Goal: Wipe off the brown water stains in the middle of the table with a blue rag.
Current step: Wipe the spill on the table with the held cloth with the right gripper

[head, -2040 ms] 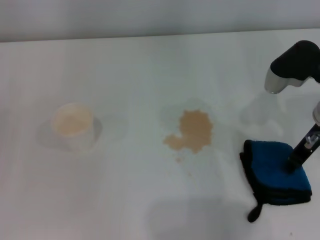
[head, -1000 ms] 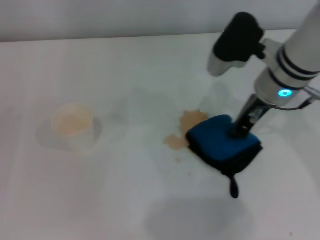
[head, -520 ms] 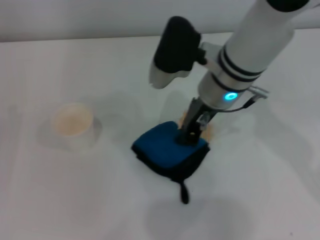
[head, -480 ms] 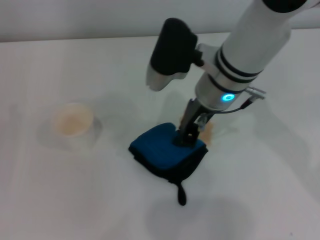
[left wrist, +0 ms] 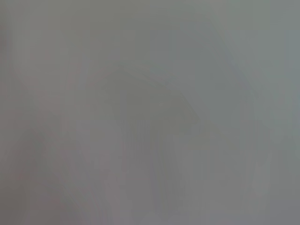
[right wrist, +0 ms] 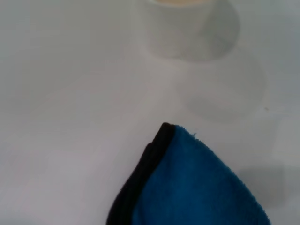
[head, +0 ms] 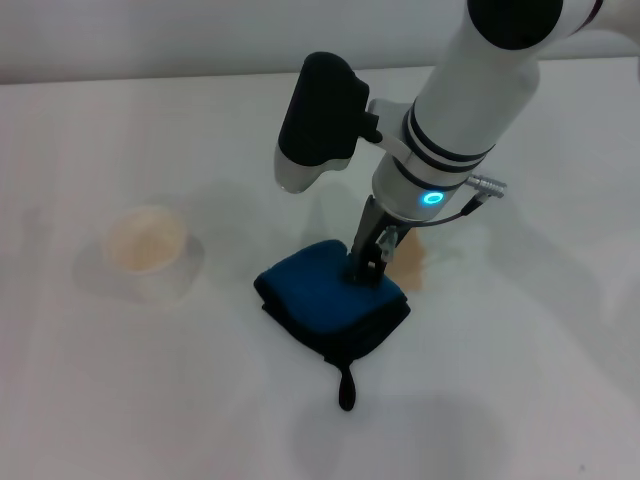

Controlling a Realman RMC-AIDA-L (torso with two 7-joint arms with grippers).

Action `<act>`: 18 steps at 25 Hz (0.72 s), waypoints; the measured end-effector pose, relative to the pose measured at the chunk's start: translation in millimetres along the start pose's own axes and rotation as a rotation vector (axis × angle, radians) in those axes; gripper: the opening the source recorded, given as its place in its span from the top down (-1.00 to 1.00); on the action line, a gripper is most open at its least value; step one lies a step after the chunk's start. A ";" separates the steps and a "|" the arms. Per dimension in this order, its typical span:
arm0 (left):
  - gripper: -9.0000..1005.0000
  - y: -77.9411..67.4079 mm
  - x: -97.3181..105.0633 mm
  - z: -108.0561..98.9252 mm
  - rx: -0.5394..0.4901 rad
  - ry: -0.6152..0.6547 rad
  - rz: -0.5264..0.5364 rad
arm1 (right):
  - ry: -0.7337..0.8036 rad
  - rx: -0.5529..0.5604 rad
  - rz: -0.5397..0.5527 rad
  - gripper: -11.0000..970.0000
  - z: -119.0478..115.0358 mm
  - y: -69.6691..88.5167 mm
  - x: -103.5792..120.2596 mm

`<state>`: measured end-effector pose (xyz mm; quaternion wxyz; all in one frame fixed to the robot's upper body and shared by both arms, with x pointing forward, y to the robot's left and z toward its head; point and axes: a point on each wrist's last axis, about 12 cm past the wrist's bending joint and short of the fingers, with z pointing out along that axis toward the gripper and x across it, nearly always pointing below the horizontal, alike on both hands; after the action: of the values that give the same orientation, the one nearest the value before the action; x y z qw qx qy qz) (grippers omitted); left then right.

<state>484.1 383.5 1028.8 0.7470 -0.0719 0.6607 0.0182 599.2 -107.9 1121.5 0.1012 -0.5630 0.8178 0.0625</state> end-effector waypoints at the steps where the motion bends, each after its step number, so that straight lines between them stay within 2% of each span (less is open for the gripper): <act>1: -0.74 -0.2 0.1 -0.1 0.000 0.000 0.000 | 0.002 0.008 0.004 0.78 1.5 -2.3 1.1; 6: -0.74 -0.6 0.0 0.6 0.002 0.000 -0.001 | 0.006 0.047 0.027 0.78 4.0 -14.8 6.3; 15: -0.74 -3.0 0.2 2.4 0.024 0.007 0.008 | 0.012 0.164 0.107 0.78 -2.4 -47.9 23.6; 18: -0.74 -3.3 0.4 2.3 0.024 0.007 0.008 | 0.034 0.217 0.141 0.78 -7.6 -61.6 35.9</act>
<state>486.8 380.5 1028.9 0.7453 -0.0606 0.6638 0.0129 643.6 -164.2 1121.1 0.1429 -0.4911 0.8588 -0.0288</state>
